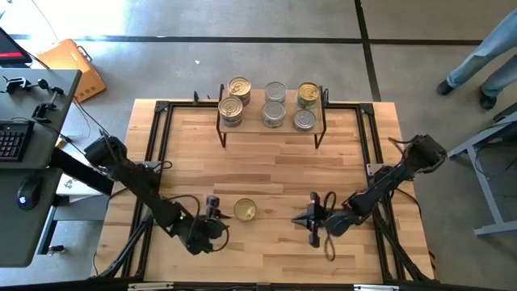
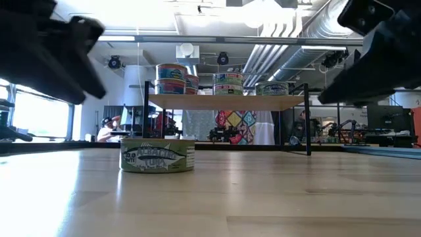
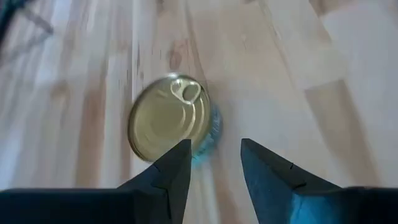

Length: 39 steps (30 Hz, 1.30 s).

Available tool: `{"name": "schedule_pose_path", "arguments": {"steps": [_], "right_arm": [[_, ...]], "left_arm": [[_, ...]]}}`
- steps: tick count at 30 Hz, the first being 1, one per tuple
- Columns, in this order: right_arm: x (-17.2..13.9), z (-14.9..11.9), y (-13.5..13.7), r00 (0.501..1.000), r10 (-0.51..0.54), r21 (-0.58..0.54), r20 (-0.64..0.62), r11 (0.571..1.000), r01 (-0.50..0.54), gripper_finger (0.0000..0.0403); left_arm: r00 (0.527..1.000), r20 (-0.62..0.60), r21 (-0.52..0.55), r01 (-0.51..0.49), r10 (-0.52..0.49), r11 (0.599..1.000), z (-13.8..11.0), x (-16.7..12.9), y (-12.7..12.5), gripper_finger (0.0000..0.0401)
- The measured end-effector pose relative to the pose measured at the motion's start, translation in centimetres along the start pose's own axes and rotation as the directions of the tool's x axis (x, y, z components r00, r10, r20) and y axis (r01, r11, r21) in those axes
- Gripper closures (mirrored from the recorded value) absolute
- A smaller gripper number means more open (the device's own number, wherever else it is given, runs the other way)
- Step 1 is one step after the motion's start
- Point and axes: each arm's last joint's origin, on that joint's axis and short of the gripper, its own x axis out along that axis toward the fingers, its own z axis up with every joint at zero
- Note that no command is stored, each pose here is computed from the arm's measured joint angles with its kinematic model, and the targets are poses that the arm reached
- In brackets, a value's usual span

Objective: Stack canned seafood by type on shelf
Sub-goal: Stack the green tuna can on top of the other green tuna can on the shelf

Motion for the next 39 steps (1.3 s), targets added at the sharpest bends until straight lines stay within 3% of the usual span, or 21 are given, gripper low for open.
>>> {"name": "schedule_pose_path", "arguments": {"steps": [2, 4, 10, 14, 17, 21, 27, 32, 36, 39], "right_arm": [[-0.3, -0.6, -0.5, 0.993, 0.104, 0.070, 0.061, 0.992, -0.108, 0.0372], [-0.4, -0.9, -0.8, 0.984, 0.142, 0.077, 0.104, 0.986, -0.150, 0.0356], [0.2, -0.3, -0.3, 0.982, 0.070, -0.049, 0.175, 0.997, -0.063, 0.0325], [0.7, 0.3, 0.5, 0.979, 0.071, -0.124, 0.191, 0.991, -0.048, 0.0320], [0.8, 0.6, 0.8, 0.978, 0.075, -0.151, 0.194, 0.987, -0.046, 0.0320], [1.2, 0.6, 0.9, 0.980, 0.058, -0.237, 0.188, 0.972, -0.012, 0.0320], [3.6, 1.3, 1.6, 0.979, 0.171, -0.428, 0.115, 0.898, -0.106, 0.0320], [5.8, 3.0, 2.3, 0.984, 0.165, -0.526, 0.073, 0.844, -0.102, 0.0304], [6.7, 5.2, 3.0, 0.994, 0.112, -0.606, 0.016, 0.791, -0.079, 0.0256], [7.1, 6.4, 3.4, 0.997, 0.072, -0.685, -0.038, 0.724, -0.078, 0.0213]], "left_arm": [[1.000, 0.004, 0.092, 0.009, -0.009, 0.996, 0.4, 0.6, 0.7, 0.0259], [0.999, 0.011, 0.146, 0.044, -0.046, 0.988, 0.9, 1.4, 1.6, 0.0246], [0.988, -0.061, 0.264, 0.153, -0.142, 0.952, 0.5, 4.5, 3.4, 0.0199], [0.976, -0.121, 0.314, 0.209, -0.179, 0.926, -0.4, 6.7, 3.6, 0.0192], [0.981, -0.108, 0.343, 0.187, -0.159, 0.921, -0.6, 7.9, 3.3, 0.0211], [0.986, -0.087, 0.359, 0.166, -0.144, 0.918, -0.8, 8.9, 2.8, 0.0275], [0.985, -0.045, 0.287, 0.173, -0.167, 0.942, -0.3, 8.7, 2.8, 0.0388], [0.982, 0.010, 0.194, 0.181, -0.187, 0.964, 0.5, 7.3, 3.0, 0.0397], [0.977, 0.066, 0.148, 0.189, -0.201, 0.971, 1.5, 6.0, 3.3, 0.0400], [0.977, 0.085, 0.126, 0.184, -0.195, 0.975, 1.8, 5.6, 3.3, 0.0400]]}}
